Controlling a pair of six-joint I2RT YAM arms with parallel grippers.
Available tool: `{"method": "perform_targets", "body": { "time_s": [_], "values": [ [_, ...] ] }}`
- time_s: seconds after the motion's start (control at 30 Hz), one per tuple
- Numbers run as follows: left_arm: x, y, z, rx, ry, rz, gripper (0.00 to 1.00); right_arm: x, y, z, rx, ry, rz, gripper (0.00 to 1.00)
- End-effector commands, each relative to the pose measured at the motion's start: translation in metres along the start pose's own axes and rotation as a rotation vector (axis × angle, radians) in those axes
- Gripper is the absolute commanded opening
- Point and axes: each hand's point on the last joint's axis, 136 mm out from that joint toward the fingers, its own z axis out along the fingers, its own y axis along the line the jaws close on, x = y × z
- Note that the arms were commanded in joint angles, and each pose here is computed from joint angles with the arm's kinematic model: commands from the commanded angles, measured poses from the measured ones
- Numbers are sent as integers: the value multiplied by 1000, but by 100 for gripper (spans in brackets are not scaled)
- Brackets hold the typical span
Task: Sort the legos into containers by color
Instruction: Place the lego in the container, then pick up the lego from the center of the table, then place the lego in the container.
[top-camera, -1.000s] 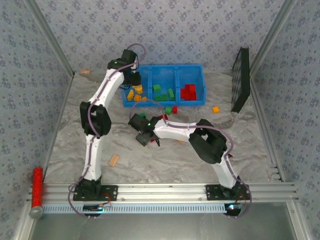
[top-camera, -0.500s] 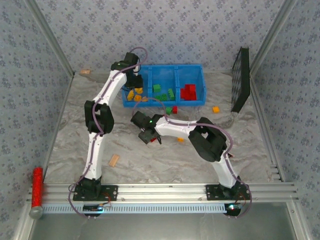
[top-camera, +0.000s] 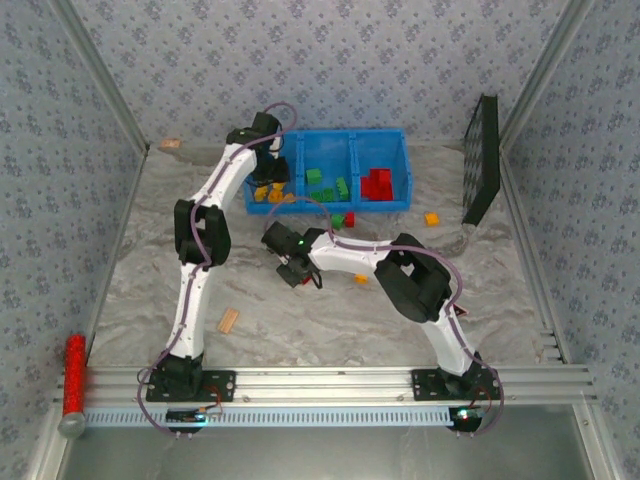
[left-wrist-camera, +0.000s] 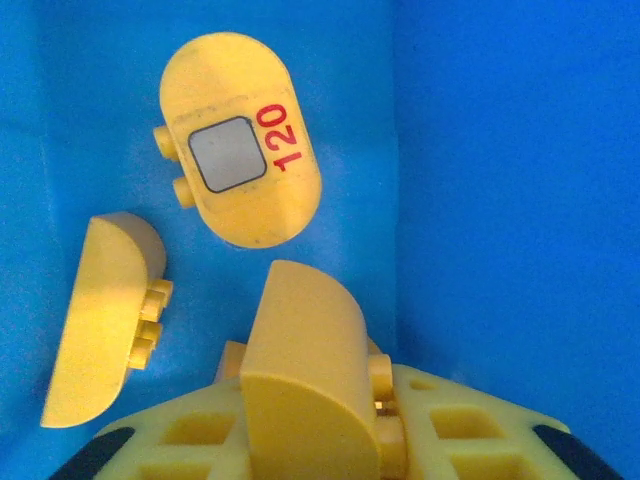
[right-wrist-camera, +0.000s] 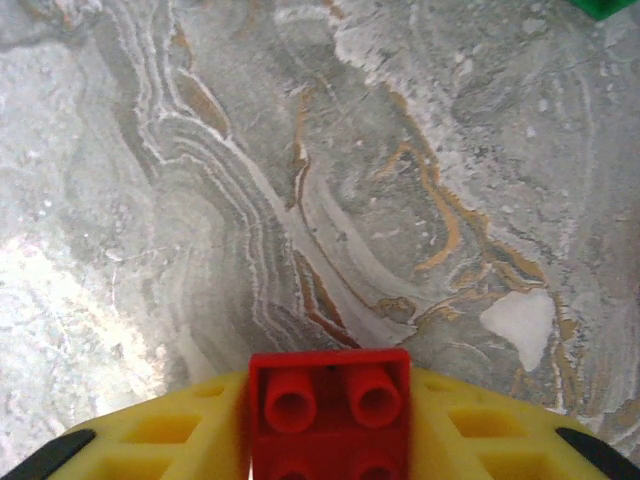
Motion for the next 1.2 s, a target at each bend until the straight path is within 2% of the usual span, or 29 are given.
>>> {"method": "perform_targets", "body": {
  "time_s": [0.0, 0.07, 0.17, 0.4, 0.6, 0.77, 0.97, 1.17],
  "values": [
    [11, 5, 3, 5, 46, -11, 36, 30, 4, 4, -34, 82, 6, 33],
    [12, 4, 1, 10, 46, -12, 42, 39, 1, 1, -37, 93, 25, 30],
    [8, 0, -10, 27, 23, 0, 58, 48, -10, -13, -38, 108, 66, 25],
    [-20, -27, -85, 140, -108, 94, 81, 43, -47, -80, -124, 28, 236, 22],
    [-30, -32, -147, 189, -190, 173, 84, 24, -112, -137, -152, -81, 404, 21],
    [-21, -23, -177, 169, -201, 227, 86, 3, -200, -156, -27, -168, 516, 23],
    [0, -19, -197, 162, -192, 261, 86, -22, -289, -147, 88, -261, 617, 23],
    [46, -25, -179, 127, -100, 336, 86, -45, -347, -105, 116, -284, 662, 22]
  ]
}}
